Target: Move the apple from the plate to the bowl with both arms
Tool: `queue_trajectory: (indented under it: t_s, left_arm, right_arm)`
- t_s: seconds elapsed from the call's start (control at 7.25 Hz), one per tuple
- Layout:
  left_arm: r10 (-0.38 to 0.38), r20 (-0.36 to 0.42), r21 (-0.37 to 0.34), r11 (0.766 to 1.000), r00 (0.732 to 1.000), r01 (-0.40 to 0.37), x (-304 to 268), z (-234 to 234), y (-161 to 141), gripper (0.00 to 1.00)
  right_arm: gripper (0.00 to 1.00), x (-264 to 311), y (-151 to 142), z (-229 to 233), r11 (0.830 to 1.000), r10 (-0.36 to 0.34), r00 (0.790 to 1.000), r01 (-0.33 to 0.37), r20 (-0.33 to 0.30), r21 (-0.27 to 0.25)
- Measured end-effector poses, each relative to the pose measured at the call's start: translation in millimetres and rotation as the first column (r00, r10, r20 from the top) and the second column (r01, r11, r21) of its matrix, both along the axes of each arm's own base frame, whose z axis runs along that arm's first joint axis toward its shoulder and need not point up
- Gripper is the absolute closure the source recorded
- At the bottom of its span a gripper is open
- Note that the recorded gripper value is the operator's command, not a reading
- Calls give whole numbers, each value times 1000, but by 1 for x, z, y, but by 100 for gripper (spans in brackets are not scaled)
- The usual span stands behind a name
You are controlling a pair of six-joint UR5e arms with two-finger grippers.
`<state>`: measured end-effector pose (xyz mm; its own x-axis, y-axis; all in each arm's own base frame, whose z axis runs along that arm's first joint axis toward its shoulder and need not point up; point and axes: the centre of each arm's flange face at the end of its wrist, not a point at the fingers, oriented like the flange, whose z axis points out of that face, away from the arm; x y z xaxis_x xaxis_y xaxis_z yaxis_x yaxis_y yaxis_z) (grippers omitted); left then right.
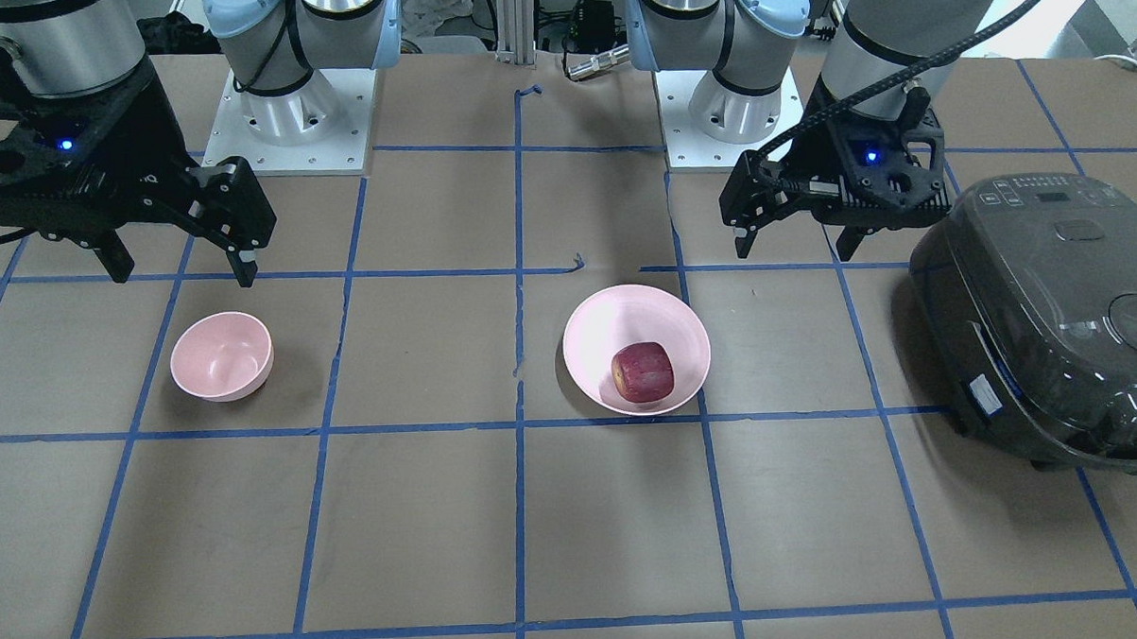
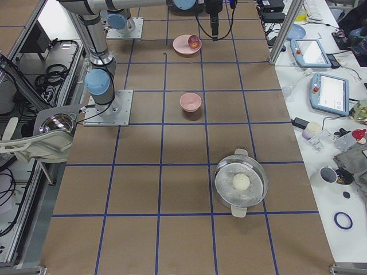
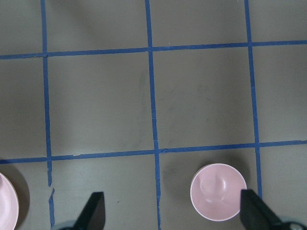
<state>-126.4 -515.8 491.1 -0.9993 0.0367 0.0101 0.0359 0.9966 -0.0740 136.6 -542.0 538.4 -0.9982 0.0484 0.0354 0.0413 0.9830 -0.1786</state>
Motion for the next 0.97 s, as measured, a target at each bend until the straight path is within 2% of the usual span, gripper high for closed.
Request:
queue_trajectory:
  t_s: [0.97]
  left_arm:
    - [-3,-4,12,1000,1000,3,-2,-1,3,0]
  right_arm:
    - [0,1,2,-1,1000,2,1000,-2,0,4]
